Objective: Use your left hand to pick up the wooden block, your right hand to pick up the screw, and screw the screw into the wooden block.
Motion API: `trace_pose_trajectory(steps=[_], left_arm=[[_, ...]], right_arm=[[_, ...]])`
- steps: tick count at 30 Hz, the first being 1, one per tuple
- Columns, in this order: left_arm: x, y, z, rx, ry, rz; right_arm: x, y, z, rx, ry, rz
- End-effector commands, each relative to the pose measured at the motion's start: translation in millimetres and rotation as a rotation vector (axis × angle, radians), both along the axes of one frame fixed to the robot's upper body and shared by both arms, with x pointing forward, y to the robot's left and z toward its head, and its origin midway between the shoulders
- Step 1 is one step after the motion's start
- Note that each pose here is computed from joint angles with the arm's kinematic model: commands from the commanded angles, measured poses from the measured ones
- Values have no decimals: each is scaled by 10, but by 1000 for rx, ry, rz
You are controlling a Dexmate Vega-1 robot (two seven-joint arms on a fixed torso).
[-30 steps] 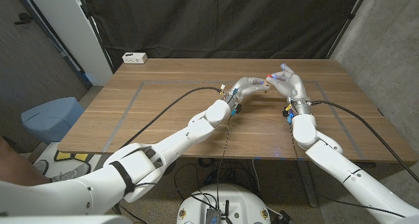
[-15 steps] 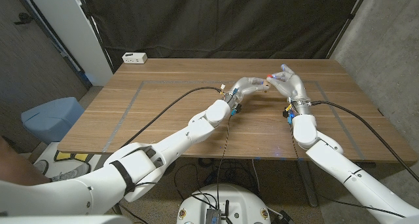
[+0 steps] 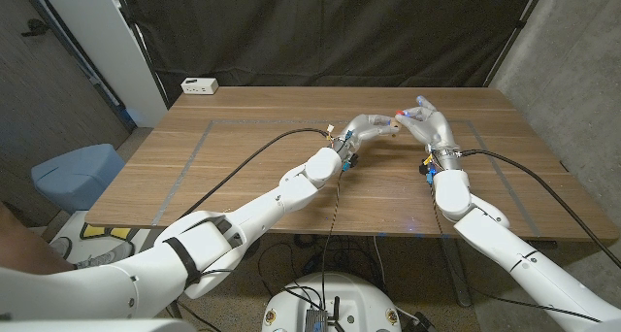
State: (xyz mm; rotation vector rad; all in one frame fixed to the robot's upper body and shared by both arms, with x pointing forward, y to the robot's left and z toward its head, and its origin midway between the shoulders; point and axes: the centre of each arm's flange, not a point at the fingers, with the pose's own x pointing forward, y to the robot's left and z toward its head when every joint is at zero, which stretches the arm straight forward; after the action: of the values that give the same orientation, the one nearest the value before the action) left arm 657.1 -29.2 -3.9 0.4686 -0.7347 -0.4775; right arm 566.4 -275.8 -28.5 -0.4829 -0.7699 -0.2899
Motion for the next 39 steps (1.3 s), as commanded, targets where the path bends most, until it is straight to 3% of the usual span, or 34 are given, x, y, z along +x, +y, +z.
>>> trace_pose_trajectory(steps=[1, 39], left_arm=[[-14, 0, -4, -4, 0, 2], [-61, -28, -23, 8, -4, -3]], right_arm=[[-4, 1, 1, -11, 5, 10], [-59, -47, -46, -19, 28, 50]])
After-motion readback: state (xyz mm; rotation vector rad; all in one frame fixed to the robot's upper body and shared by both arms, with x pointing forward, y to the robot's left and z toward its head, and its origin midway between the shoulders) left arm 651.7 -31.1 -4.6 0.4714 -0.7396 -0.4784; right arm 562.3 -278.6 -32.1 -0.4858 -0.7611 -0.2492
